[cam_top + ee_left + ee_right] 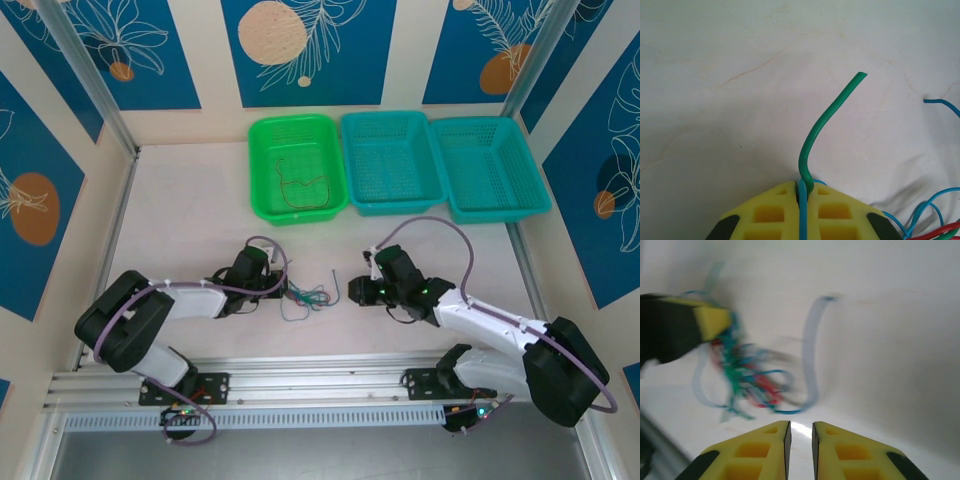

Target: Untangle the cables

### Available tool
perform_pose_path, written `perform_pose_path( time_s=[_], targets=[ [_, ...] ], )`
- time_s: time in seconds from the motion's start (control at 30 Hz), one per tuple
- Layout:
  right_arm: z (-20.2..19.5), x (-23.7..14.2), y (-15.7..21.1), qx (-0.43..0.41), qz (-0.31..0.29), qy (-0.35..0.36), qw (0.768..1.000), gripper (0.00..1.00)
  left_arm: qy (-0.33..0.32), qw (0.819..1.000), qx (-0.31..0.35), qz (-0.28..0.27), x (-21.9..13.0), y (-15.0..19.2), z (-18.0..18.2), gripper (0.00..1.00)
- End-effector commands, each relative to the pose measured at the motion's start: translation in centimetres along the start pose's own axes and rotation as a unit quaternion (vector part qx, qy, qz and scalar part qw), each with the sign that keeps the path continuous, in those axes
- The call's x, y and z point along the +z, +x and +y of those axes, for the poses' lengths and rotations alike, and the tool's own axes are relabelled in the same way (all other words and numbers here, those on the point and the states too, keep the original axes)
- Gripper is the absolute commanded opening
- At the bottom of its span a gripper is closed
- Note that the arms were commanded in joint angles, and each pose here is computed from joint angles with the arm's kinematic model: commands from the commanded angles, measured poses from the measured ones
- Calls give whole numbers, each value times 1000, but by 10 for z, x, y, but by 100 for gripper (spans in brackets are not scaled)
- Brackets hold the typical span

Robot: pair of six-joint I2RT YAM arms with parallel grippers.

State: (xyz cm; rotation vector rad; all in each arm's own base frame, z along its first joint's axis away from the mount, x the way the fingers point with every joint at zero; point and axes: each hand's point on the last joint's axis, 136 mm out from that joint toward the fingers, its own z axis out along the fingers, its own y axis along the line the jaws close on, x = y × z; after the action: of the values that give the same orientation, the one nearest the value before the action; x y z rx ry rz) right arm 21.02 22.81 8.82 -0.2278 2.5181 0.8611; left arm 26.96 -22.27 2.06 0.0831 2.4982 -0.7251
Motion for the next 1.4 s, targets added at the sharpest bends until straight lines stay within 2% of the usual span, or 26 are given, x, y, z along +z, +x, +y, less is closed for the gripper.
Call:
perform_pose_path(
  time_s=[0.0,0.1,0.4,0.63,0.83,0.93,1.1,1.23,1.37],
  targets=[
    [47,2,-7,-100,18,-91,991,21,-36,999,3,28,8,15,21,0],
    [47,20,-3,-112,60,-87,988,21,-32,999,5,29,9,15,20,0],
    [48,52,12,-139,101,-125,977,28,-34,999,9,29,6,15,20,0],
    [22,64,18,-125,97,-77,985,28,-35,999,8,28,5,15,20,0],
    [8,54,11,-124,47,-46,990,29,-34,999,7,27,4,14,20,0],
    [7,47,11,-127,31,-53,990,33,-34,999,8,28,4,15,20,0],
    [19,55,19,-128,58,-91,986,33,-34,999,7,27,5,15,20,0],
    [13,67,17,-117,59,-78,988,30,-33,999,6,27,4,15,20,0],
    [14,70,13,-114,51,-83,989,14,-38,999,7,25,1,16,22,0]
  ],
)
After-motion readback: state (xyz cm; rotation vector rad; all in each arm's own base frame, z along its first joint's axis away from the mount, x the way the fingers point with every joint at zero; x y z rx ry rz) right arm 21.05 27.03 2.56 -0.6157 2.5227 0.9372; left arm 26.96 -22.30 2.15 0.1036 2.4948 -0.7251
